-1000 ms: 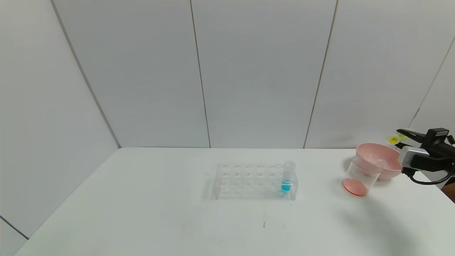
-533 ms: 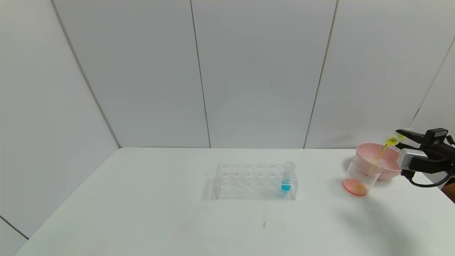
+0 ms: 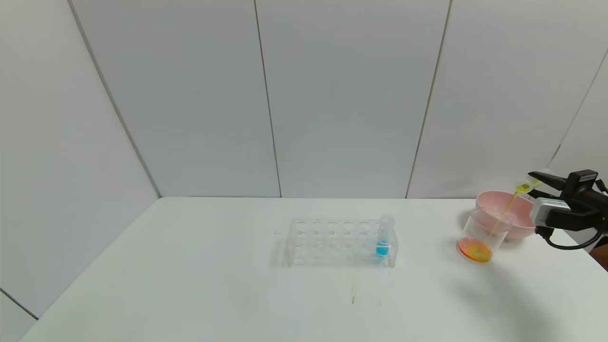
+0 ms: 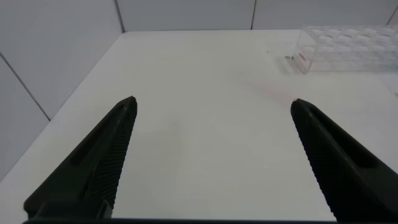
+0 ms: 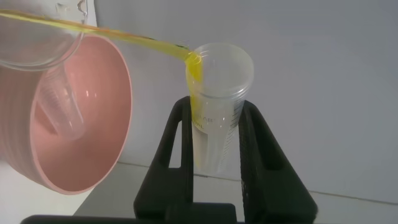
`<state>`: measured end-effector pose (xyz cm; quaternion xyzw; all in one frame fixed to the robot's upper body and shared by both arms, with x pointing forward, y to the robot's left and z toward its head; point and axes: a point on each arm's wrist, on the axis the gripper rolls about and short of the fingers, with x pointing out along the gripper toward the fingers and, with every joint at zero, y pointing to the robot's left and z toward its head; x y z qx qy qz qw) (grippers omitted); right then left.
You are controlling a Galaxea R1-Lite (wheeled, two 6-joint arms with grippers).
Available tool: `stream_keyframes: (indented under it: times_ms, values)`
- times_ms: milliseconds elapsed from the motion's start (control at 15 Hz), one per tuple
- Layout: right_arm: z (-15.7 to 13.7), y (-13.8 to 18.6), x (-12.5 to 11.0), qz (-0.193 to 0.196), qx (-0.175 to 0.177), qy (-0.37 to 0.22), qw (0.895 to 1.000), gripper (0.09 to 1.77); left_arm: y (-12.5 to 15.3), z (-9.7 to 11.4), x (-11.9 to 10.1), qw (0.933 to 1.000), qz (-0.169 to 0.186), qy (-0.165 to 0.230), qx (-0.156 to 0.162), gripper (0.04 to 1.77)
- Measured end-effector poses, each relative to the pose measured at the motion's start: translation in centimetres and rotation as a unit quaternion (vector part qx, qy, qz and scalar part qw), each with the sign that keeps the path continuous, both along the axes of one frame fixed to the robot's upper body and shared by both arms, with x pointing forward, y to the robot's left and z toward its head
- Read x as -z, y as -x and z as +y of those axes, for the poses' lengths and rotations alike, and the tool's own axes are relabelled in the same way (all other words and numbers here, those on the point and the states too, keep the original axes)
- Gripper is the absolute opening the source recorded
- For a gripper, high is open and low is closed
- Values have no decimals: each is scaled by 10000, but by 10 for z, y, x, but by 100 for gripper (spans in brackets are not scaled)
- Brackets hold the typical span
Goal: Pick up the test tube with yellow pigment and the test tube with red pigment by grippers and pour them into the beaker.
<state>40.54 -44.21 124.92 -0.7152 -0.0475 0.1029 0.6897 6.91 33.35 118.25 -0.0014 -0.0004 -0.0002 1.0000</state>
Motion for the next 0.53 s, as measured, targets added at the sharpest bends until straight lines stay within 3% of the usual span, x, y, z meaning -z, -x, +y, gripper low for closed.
stream_keyframes:
  times_ms: [533]
  values:
    - [3, 1, 1, -10, 41, 178, 9998, 49, 0, 0, 0, 10000, 0, 0, -2, 176]
